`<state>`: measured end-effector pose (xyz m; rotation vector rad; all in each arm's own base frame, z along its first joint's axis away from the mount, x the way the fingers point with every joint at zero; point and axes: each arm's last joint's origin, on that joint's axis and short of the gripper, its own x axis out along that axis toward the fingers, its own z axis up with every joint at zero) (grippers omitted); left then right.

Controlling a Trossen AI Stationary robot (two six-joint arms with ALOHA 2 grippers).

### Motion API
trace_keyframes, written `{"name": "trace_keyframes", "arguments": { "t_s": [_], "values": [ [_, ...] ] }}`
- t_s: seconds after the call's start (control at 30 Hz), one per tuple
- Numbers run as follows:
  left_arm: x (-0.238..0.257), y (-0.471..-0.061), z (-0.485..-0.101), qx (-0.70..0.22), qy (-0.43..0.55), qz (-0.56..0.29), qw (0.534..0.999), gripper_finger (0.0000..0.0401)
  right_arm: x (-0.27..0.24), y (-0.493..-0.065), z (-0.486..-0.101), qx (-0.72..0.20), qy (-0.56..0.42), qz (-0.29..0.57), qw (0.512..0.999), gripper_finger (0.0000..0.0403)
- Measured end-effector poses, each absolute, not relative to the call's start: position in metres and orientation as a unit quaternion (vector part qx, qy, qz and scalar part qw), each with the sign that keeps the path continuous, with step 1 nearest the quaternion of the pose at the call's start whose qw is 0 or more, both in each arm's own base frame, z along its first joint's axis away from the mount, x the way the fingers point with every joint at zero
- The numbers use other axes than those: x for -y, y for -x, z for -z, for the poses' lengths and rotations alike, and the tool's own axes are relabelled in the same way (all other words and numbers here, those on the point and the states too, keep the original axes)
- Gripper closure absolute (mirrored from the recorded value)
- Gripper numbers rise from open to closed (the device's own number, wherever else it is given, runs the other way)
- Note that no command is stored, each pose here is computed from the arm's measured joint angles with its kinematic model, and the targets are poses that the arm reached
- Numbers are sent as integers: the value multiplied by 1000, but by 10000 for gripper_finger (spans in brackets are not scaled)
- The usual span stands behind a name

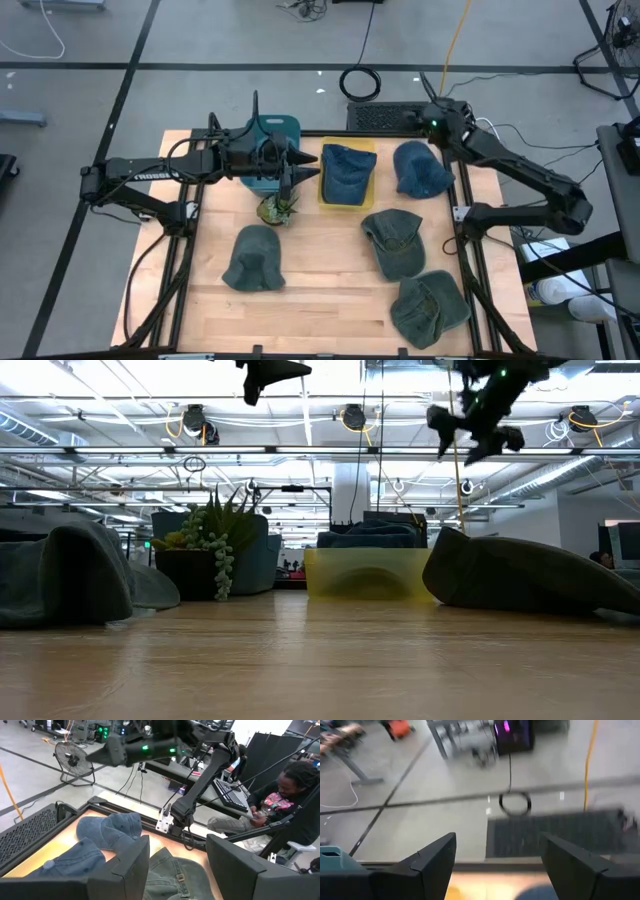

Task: Pick & Place hat
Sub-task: Put the blue cap into the yellow bin

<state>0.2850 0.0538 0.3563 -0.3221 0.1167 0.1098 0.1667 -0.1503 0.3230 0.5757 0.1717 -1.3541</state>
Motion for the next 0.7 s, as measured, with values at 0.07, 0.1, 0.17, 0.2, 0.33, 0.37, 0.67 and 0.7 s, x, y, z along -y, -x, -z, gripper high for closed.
{"name": "trace_keyframes", "arguments": {
  "t_s": [0.07,0.1,0.17,0.2,0.33,0.37,0.67,0.7],
  "values": [
    [-54,-285,-356,-57,170,-55,982,198,157,-163,-315,-89,-310,615,720,131],
    [-54,-285,-356,-57,174,-55,982,199,160,-161,-311,-93,-335,613,710,131],
    [-54,-285,-356,-57,180,-56,980,198,165,-158,-303,-105,-380,609,688,133],
    [-54,-285,-356,-57,182,-56,980,199,167,-156,-300,-113,-400,608,677,135],
    [-54,-285,-356,-57,182,-56,980,199,169,-147,-287,-134,-478,615,613,149],
    [-54,-285,-356,-58,183,-56,980,199,168,-144,-285,-139,-491,619,597,153],
    [-52,-285,-353,-78,217,-28,973,199,160,-136,-271,-141,-577,654,469,178],
    [-51,-285,-353,-81,217,-21,973,199,161,-138,-270,-133,-586,652,462,180]
  ]
}}
